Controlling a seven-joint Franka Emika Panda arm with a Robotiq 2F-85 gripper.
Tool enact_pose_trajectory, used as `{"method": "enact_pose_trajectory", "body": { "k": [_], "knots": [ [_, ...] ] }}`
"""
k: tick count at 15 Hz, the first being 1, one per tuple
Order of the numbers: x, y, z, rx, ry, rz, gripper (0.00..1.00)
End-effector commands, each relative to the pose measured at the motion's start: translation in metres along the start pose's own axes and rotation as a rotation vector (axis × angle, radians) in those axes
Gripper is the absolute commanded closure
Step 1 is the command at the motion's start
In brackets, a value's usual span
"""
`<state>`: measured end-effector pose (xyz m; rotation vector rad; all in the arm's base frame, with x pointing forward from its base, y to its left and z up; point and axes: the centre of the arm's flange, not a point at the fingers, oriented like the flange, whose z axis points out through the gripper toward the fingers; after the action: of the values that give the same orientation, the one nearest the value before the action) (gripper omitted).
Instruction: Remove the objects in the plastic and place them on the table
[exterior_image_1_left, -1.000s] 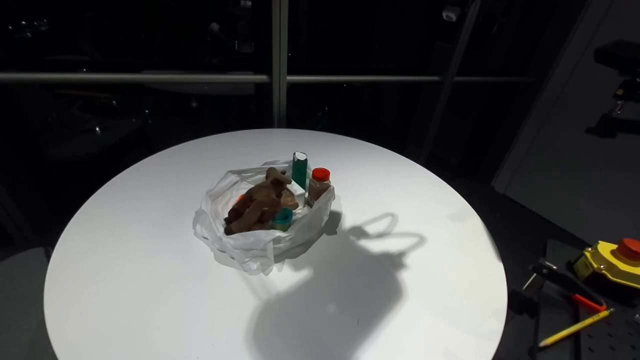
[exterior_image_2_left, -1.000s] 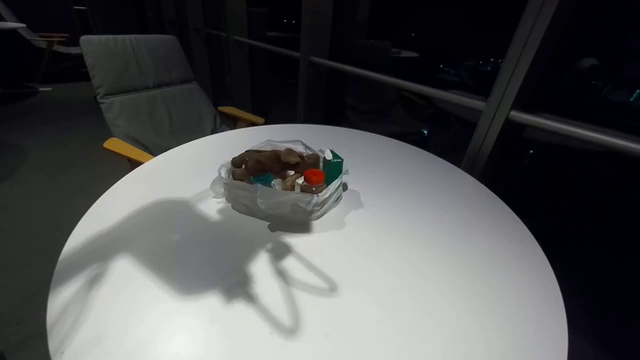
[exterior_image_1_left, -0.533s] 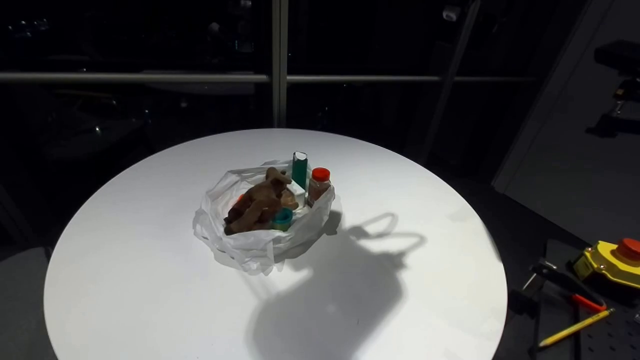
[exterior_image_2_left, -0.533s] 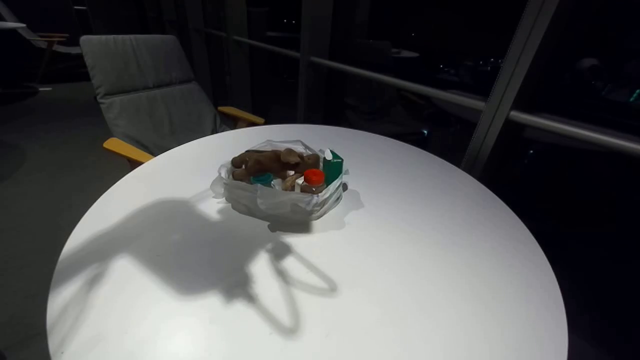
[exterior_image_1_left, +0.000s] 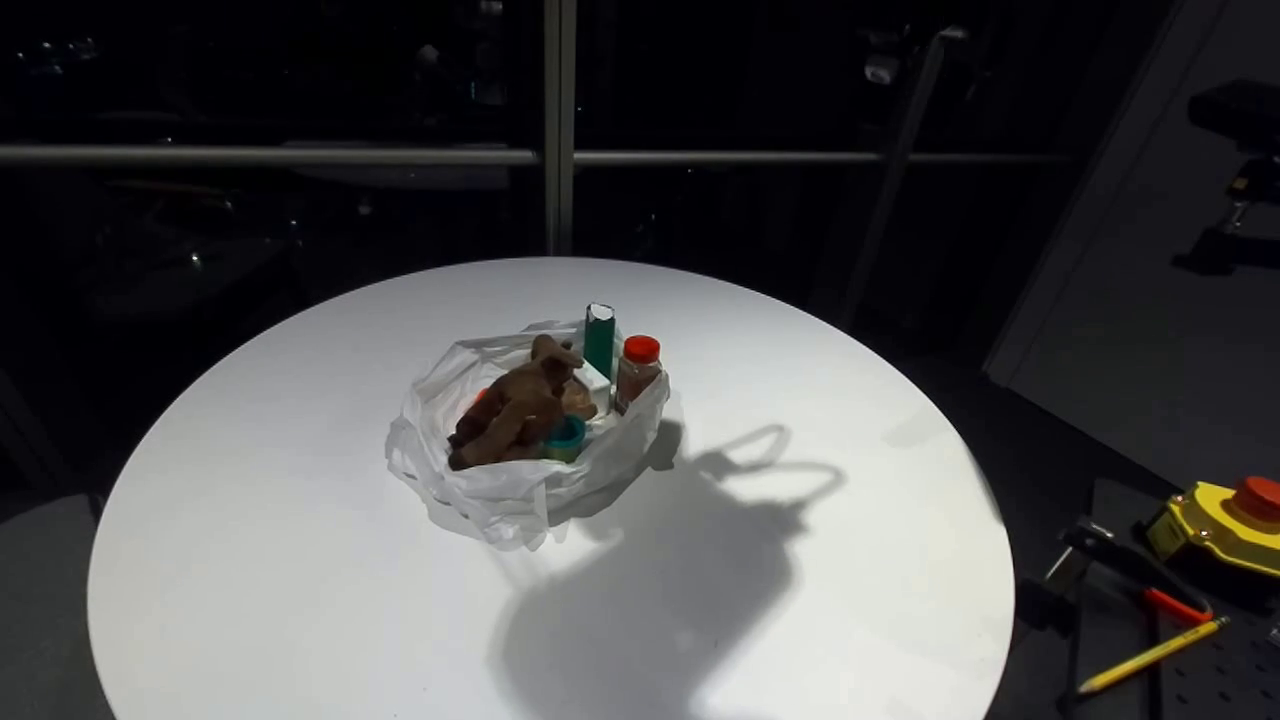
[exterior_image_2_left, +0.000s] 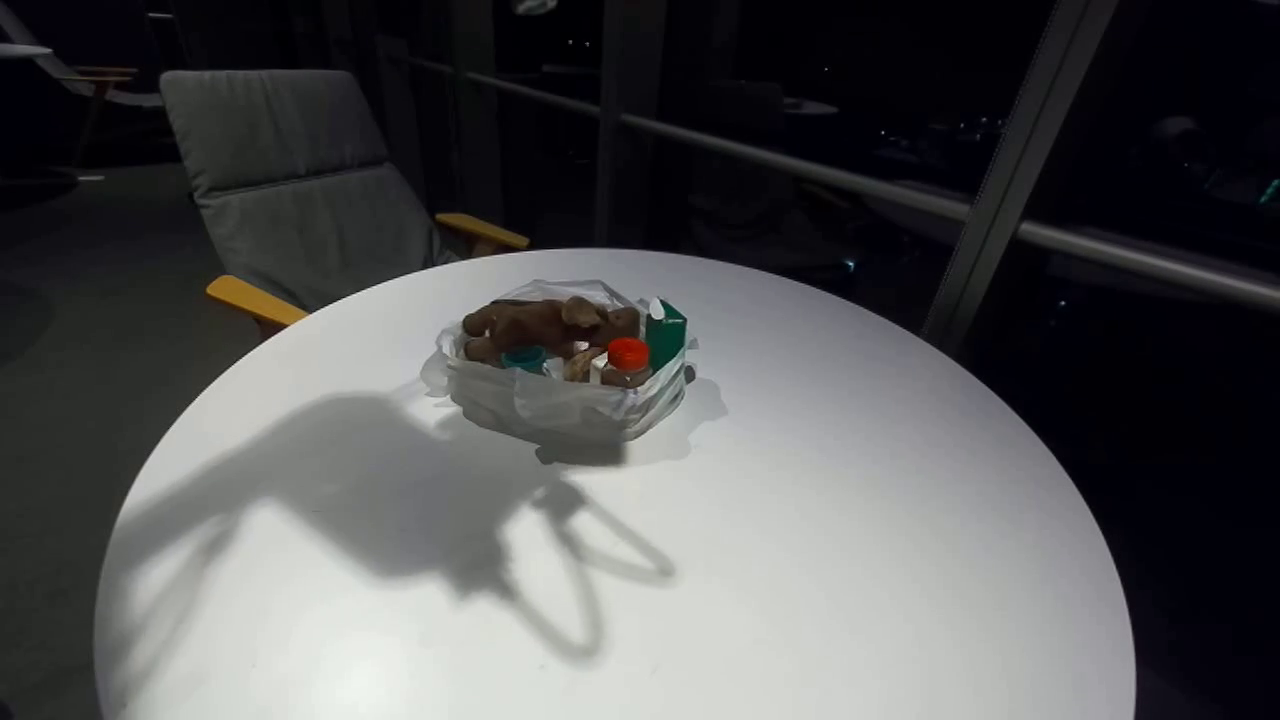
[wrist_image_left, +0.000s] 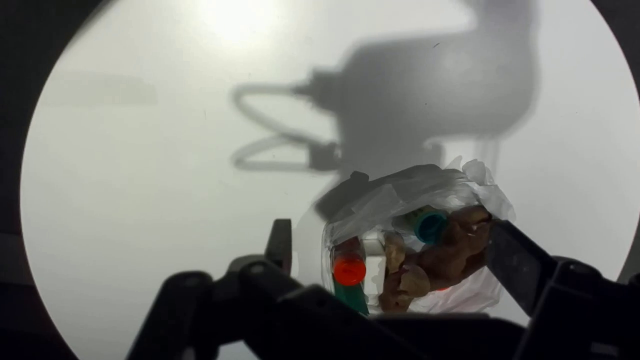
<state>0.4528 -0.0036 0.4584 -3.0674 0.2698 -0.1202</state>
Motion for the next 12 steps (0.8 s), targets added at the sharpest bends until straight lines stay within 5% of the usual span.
{"method": "enact_pose_trajectory", "body": {
  "k": [1,12],
  "knots": [
    [0.030,-0.021,0.050,-0.056,-0.023,0.020,0.00],
    [0.097,-0.070,0.201,-0.251,0.042,0.037,0.00]
  ]
}}
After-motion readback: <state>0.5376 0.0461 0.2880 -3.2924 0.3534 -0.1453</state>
